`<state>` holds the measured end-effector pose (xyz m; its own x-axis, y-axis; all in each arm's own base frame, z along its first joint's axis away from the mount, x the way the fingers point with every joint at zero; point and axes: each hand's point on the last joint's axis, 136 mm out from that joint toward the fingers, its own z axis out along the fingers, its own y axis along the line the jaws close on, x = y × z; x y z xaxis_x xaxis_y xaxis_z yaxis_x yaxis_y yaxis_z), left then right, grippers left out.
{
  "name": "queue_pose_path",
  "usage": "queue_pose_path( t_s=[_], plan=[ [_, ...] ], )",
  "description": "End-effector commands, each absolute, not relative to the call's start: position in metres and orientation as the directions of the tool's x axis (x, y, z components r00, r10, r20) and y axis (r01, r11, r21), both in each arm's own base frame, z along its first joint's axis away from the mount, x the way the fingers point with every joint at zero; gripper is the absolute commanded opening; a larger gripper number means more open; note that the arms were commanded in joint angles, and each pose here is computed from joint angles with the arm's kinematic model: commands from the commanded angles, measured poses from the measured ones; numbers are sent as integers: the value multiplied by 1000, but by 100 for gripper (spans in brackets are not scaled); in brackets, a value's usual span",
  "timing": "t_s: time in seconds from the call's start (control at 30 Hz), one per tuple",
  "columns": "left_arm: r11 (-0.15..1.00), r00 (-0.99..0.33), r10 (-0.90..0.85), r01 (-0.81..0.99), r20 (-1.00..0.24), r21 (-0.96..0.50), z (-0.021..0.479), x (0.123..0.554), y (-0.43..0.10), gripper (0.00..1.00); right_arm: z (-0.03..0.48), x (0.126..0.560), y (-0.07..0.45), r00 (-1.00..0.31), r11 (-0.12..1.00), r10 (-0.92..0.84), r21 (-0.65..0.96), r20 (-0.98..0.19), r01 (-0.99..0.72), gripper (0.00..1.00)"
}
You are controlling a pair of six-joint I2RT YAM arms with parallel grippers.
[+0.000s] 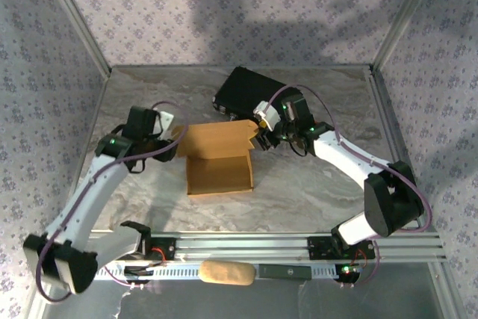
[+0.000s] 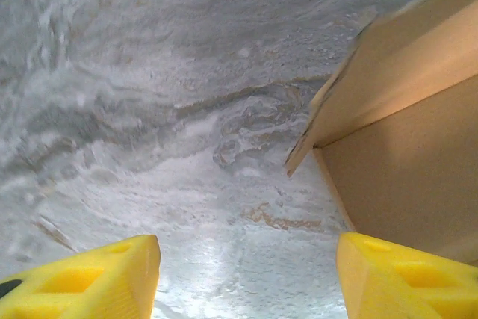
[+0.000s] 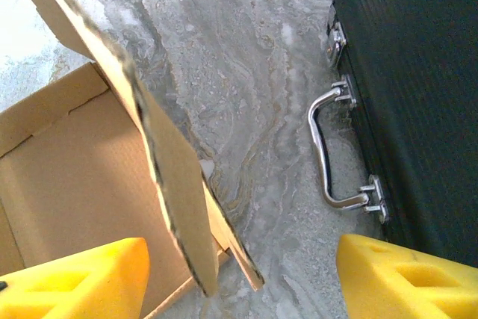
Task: Fold the paper box
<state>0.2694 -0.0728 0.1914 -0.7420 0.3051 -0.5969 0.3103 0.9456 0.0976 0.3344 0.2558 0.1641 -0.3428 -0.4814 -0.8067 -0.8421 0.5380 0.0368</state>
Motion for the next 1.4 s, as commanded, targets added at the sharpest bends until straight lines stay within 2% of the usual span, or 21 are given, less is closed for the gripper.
queue_pose_path(
  t_s=[0.0,0.5,0.67,0.93,1.13,1.37],
  plan=[
    [954,-639,134,290,-758,-77,216,286,-91,63,164,329,257,-350,534,-457,62,-817,-843,68],
    [938,-692,150,325,-706,-119,167,309,-99,57,151,335,259,-371,552,-459,67,-808,-831,64],
    [928,-716,130,332,-686,-171,155,308,-107,50,150,336,262,-371,551,-462,66,-806,-832,62],
    [926,-734,140,335,-664,-176,146,304,-115,33,146,330,266,-372,557,-489,46,-789,-830,58],
    [931,-753,130,316,-646,-181,136,302,-117,27,140,328,267,-375,572,-497,29,-783,-820,53],
    [940,-757,109,290,-645,-181,133,302,-118,21,135,328,270,-392,590,-496,31,-774,-807,39]
  ],
)
